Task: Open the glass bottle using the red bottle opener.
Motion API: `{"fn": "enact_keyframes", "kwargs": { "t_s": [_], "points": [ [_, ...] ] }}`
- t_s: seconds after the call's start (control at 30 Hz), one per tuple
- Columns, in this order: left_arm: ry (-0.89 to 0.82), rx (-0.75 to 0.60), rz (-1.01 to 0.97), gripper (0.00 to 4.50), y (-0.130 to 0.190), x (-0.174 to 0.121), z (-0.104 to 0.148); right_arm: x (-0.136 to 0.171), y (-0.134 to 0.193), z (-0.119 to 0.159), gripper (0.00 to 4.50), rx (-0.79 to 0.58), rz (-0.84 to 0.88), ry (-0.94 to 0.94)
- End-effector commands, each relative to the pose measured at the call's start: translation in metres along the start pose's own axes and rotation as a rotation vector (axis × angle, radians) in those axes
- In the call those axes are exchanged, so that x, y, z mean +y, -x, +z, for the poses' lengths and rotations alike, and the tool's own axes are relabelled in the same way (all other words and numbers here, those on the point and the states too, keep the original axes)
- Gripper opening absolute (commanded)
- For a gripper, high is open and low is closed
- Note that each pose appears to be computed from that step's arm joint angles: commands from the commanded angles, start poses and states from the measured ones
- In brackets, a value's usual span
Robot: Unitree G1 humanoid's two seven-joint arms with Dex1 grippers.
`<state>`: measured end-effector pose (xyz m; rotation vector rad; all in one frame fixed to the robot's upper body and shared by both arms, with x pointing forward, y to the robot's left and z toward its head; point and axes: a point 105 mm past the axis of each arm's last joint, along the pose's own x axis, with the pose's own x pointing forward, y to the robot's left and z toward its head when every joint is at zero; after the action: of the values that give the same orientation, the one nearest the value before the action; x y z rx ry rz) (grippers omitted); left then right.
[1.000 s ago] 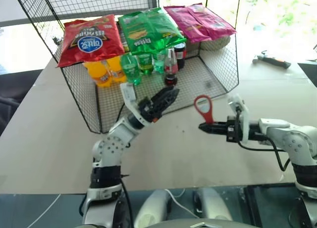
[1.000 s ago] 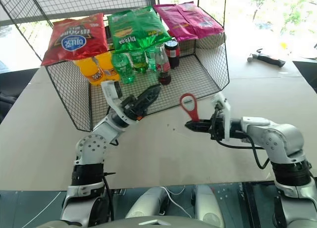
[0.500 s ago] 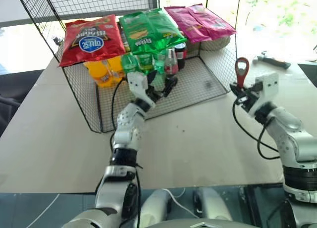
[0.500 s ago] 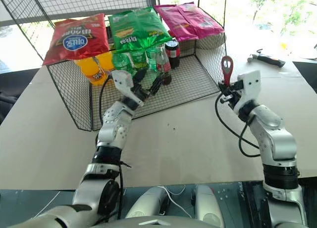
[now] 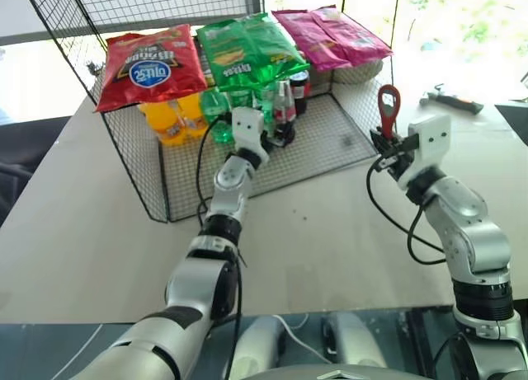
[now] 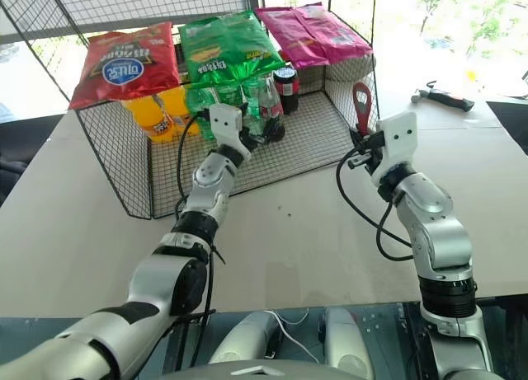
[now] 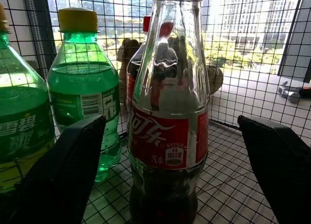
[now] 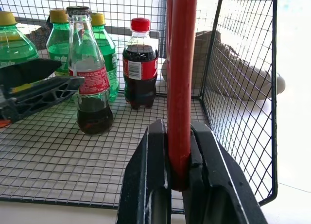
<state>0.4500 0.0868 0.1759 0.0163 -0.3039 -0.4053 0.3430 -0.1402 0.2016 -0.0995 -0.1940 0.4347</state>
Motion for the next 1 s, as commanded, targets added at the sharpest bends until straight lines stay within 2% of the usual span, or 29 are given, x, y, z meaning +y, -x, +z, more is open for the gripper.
{"fn": "enact_keyframes", "kwargs": {
  "t_s": [0.03, 0.4, 0.7, 0.8, 0.87, 1.0],
  "points": [
    [-0.015, -0.022, 0.01, 4.48, -0.012, -0.004, 0.012, 0.004, 0.001, 0.016, 0.0, -0.071, 0.006, 0.033],
    [-0.048, 0.107, 0.107, 4.48, -0.03, 0.0, 0.011, 0.011, 0.0, 0.014, 0.0, -0.079, 0.009, 0.022],
    [-0.049, 0.166, 0.085, 4.48, -0.036, -0.006, 0.008, 0.013, -0.001, 0.013, 0.0, -0.083, 0.01, 0.021],
    [-0.052, 0.168, 0.081, 3.64, -0.038, -0.007, 0.011, 0.013, 0.001, 0.008, 0.0, -0.073, 0.008, 0.02],
    [-0.05, 0.165, 0.073, 2.81, -0.039, -0.009, 0.013, 0.013, 0.001, 0.006, 0.0, -0.066, 0.01, 0.031],
    [-0.065, 0.171, 0.073, 2.72, -0.04, -0.008, 0.013, 0.014, 0.001, 0.01, 0.0, -0.076, 0.014, 0.045]
  ]
}}
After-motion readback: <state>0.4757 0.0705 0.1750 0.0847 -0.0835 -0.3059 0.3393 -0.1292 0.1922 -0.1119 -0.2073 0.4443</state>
